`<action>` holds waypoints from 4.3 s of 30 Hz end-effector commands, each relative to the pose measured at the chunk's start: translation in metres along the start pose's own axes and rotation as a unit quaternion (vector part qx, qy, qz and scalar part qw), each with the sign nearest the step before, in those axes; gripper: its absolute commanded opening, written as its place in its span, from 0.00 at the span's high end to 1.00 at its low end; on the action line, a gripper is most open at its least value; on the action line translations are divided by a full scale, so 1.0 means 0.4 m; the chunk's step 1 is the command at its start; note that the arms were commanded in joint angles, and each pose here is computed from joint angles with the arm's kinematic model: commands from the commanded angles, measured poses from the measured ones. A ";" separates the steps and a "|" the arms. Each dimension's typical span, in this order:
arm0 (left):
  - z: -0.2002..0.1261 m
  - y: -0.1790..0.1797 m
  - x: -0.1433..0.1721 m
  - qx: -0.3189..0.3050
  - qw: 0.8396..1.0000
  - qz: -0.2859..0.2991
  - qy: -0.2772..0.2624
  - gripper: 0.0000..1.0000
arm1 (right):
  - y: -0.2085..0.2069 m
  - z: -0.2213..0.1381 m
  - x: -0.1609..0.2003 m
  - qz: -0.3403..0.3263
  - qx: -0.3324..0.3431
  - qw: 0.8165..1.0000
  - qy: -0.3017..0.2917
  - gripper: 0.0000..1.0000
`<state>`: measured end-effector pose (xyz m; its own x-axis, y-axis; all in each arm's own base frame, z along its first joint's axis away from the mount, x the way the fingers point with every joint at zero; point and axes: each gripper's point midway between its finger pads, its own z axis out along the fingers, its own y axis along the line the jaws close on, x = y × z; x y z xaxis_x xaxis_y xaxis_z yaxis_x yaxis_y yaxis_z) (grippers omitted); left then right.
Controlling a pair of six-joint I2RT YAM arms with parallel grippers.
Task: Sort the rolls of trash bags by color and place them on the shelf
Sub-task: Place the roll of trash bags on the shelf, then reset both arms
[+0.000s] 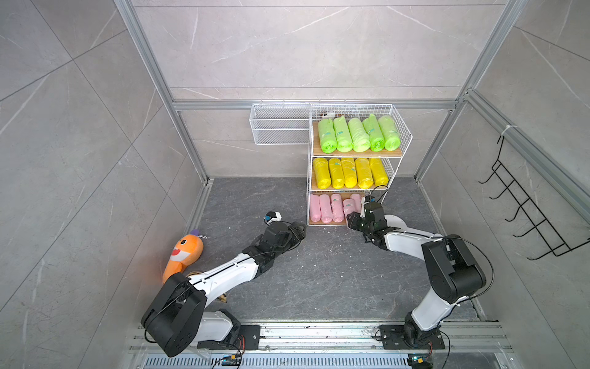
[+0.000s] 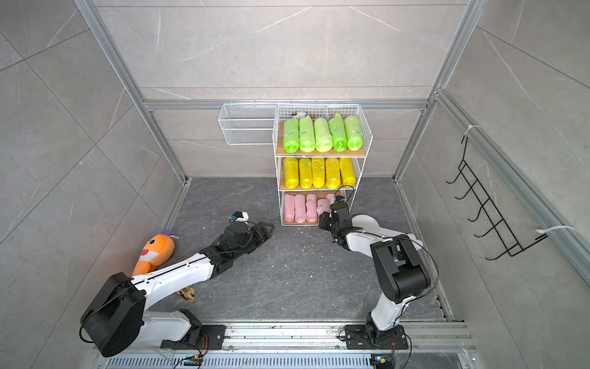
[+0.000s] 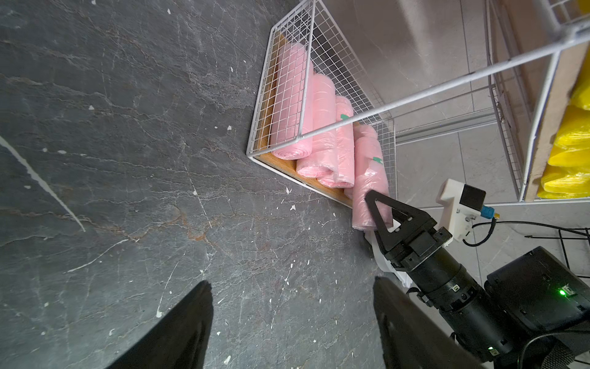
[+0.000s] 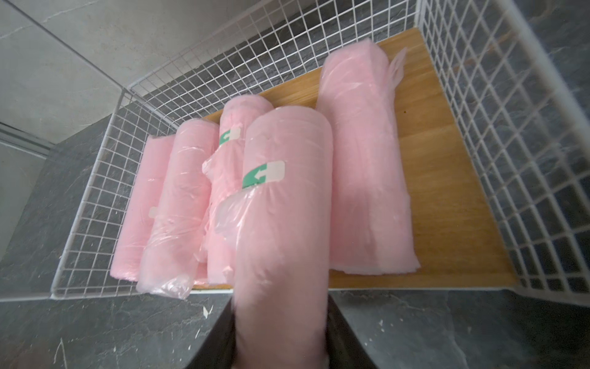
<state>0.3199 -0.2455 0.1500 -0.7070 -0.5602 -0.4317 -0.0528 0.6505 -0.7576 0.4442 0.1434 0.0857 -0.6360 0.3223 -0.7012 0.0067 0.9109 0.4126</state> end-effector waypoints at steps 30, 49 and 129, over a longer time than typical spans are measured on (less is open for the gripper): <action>0.011 -0.019 0.008 0.010 1.000 0.014 0.012 0.18 | 0.007 0.084 -0.057 -0.025 0.055 0.998 -0.035 0.48; 0.016 -0.024 0.012 0.012 1.000 0.015 0.018 0.18 | 0.048 -0.028 -0.046 -0.031 -0.002 0.999 -0.034 0.39; -0.240 -0.046 -0.252 -0.086 0.927 0.246 -0.269 0.07 | -0.069 -0.528 -0.114 -0.178 0.133 0.970 -0.099 0.21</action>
<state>0.3253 -0.1865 0.2422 -0.3397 -0.3371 -0.8781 0.1434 0.9041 -0.4025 0.3207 0.0723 0.2201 -0.4653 0.0912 -0.8804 -0.0301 0.9925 0.1187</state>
